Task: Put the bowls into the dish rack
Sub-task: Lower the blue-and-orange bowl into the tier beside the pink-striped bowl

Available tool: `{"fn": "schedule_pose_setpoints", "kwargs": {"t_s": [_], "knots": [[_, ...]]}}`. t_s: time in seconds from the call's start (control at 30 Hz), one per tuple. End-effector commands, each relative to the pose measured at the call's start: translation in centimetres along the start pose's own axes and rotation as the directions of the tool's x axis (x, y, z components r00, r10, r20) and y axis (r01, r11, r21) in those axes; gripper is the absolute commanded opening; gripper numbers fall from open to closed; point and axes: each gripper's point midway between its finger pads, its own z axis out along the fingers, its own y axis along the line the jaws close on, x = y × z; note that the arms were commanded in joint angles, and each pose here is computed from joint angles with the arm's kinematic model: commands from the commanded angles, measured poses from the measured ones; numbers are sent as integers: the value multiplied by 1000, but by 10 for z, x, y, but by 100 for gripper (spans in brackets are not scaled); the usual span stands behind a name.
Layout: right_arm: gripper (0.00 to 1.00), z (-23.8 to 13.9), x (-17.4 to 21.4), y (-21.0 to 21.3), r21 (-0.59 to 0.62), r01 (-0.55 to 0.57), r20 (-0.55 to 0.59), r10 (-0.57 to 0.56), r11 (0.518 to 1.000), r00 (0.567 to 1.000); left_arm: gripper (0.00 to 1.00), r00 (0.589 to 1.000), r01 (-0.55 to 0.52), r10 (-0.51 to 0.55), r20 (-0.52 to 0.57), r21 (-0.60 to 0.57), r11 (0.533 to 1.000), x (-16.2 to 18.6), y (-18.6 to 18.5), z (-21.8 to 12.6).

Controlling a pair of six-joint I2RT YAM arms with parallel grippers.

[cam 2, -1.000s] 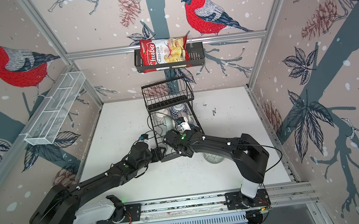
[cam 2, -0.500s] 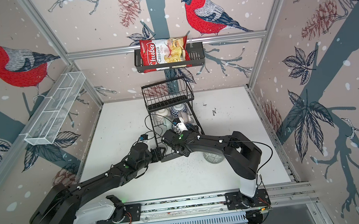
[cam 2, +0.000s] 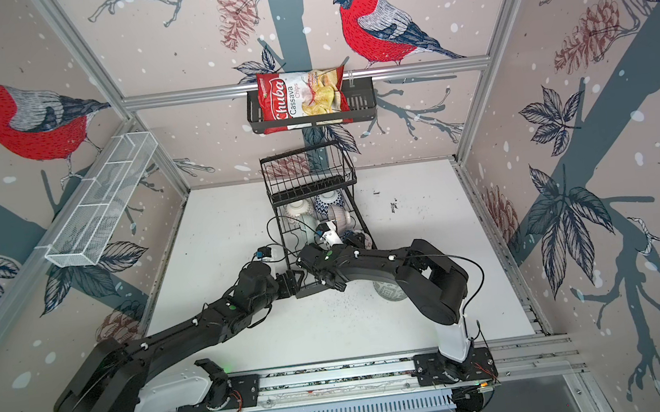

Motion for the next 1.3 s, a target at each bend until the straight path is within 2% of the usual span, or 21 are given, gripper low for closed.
{"fn": "schedule_pose_setpoints", "kwargs": {"t_s": [0.0, 0.8, 1.0, 1.27], "knots": [[0, 0, -6, -9, 67, 10, 18, -12, 998, 1000, 75, 1000, -11, 11, 30, 23, 1000, -7, -6, -1], [0, -8, -8, 38, 64, 162, 41, -165, 985, 985, 75, 1000, -2, 2, 27, 25, 1000, -3, -3, 0], [8, -11, -4, 46, 83, 185, 24, -188, 979, 982, 75, 1000, 0, -1, 27, 31, 1000, -2, -3, 0], [18, -15, -2, 51, 66, 160, 17, -161, 985, 987, 74, 1000, -3, 2, 29, 37, 999, -4, -5, 0]]}}
